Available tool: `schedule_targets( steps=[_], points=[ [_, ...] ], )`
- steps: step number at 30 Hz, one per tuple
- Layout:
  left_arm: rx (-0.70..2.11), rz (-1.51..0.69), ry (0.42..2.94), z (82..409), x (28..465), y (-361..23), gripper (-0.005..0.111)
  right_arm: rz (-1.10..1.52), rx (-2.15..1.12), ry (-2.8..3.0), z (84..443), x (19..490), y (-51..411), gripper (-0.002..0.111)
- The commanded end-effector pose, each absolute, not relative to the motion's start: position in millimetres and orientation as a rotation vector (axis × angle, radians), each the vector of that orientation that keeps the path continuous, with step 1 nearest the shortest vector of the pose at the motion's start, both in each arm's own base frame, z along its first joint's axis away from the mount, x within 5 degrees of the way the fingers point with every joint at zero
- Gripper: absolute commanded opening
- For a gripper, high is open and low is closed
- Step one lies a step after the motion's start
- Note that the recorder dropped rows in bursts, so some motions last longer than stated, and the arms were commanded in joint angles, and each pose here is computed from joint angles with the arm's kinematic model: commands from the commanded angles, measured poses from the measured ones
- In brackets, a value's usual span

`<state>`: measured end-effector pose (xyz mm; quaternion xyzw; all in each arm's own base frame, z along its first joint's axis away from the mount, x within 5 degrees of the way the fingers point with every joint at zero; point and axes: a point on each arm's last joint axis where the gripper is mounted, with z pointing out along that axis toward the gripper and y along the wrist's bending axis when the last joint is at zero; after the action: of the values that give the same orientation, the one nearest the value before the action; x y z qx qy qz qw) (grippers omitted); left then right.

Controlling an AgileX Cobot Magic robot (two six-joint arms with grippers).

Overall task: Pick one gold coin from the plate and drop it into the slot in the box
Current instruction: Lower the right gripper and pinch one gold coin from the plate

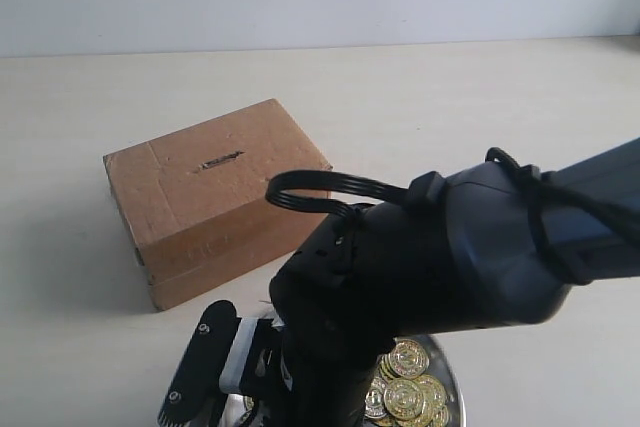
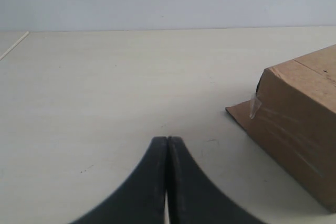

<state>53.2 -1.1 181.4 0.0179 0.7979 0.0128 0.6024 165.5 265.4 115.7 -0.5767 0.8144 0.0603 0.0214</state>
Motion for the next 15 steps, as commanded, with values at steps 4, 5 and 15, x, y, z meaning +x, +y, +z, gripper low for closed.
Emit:
schedule_targets(
  steps=[4,5,15],
  points=[
    [0.031,0.022,1.838,181,53,-1,0.000,0.195,-1.771,2.511,120,167,266,0.026],
    [0.031,0.022,1.838,181,53,-1,0.000,0.198,-1.767,2.503,123,167,266,0.026],
    [0.031,0.022,1.838,181,53,-1,0.000,0.215,-1.770,2.466,154,163,259,0.023]
  ],
)
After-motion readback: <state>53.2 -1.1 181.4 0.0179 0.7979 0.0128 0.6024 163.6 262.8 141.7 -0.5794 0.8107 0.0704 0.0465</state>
